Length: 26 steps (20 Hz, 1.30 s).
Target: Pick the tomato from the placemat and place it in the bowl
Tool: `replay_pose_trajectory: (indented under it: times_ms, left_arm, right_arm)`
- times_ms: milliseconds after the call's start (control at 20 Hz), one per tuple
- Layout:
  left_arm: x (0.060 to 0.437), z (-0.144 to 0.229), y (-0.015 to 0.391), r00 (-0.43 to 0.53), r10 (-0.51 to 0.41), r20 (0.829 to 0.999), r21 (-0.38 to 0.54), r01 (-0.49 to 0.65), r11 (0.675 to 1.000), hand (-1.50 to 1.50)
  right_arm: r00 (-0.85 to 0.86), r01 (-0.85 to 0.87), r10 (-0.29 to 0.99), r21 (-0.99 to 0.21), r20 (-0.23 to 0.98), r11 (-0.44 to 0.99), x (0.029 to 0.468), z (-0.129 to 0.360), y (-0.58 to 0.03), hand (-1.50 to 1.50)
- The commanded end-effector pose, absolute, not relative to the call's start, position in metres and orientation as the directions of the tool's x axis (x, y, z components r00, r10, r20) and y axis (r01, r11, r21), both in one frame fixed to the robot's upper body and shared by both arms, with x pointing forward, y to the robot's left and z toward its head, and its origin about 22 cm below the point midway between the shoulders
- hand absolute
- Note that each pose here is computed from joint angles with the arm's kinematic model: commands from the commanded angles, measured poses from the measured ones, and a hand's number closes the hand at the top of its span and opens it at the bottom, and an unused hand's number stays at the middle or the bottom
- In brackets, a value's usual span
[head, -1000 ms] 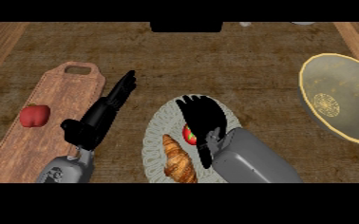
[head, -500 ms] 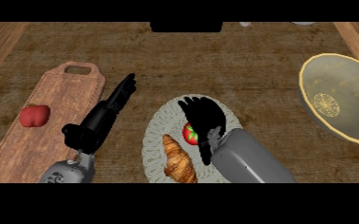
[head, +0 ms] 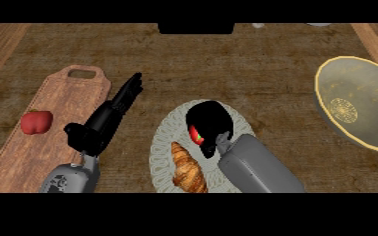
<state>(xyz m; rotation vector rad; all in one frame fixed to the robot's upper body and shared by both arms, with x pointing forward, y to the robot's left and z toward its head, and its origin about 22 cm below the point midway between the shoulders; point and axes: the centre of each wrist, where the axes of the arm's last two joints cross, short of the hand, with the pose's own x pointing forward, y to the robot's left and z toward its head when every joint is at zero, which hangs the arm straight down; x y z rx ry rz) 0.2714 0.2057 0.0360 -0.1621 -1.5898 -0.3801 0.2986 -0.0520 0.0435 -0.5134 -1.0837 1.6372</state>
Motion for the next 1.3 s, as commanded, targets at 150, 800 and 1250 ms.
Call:
replay_pose_trajectory:
  times_ms: [150,800,1250]
  left_arm:
    - [0.266,0.042,0.193,-0.066,-0.118,0.991,0.133,0.325,0.936,0.00]
    - [0.249,0.021,0.221,-0.032,-0.121,0.992,0.125,0.303,0.945,0.00]
    - [0.252,0.022,0.221,-0.051,-0.130,0.990,0.139,0.296,0.945,0.00]
  right_arm:
    - [-0.371,-0.458,0.907,-0.889,0.196,0.005,0.312,0.047,-0.053,1.50]
    - [-0.443,-0.098,0.895,-0.995,0.061,0.019,0.205,0.106,-0.229,1.50]
    - [-0.405,0.082,0.816,-0.872,0.414,0.483,0.172,0.171,-0.271,1.50]
